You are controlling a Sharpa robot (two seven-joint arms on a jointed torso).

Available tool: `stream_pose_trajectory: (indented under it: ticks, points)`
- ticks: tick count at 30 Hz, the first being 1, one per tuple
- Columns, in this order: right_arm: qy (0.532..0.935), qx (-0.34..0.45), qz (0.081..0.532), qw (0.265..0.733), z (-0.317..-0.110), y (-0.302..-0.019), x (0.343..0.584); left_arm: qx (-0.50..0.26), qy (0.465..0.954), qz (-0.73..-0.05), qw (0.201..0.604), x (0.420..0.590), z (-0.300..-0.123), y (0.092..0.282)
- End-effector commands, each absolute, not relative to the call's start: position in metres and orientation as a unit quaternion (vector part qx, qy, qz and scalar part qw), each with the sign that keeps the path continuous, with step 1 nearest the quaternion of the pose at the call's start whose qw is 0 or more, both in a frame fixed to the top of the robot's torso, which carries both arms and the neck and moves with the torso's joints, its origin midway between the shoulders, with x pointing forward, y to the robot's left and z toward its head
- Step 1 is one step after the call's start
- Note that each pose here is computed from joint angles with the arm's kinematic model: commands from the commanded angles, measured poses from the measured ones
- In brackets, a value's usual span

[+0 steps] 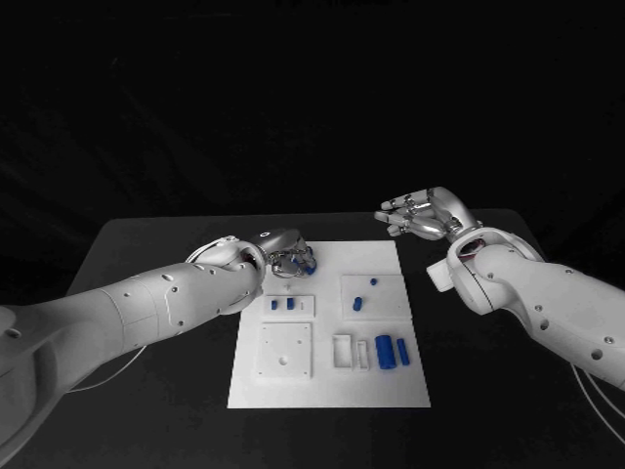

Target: Assemble the parts on the task board

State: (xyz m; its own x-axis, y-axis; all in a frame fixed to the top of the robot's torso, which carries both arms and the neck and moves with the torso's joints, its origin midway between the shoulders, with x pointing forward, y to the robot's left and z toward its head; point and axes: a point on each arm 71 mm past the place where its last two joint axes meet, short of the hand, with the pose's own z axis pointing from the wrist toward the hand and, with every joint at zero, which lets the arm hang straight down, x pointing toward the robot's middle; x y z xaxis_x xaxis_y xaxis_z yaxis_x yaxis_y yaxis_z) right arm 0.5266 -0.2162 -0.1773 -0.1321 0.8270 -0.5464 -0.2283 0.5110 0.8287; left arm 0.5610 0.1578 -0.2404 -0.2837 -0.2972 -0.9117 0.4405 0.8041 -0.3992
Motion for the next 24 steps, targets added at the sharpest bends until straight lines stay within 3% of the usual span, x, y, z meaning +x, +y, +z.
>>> stream_pose_trajectory:
  ticks: [1, 14, 24]
  points:
    - [0.619, 0.236, 0.433, 0.611, -0.177, -0.216, 0.526, 0.020, 0.741, -0.322, 0.589, 0.561, -0.235, 0.163]
    - [0.619, 0.236, 0.431, 0.612, -0.177, -0.218, 0.526, 0.019, 0.751, -0.300, 0.587, 0.559, -0.233, 0.188]
    - [0.619, 0.236, 0.431, 0.612, -0.177, -0.218, 0.526, 0.028, 0.769, -0.274, 0.576, 0.557, -0.250, 0.193]
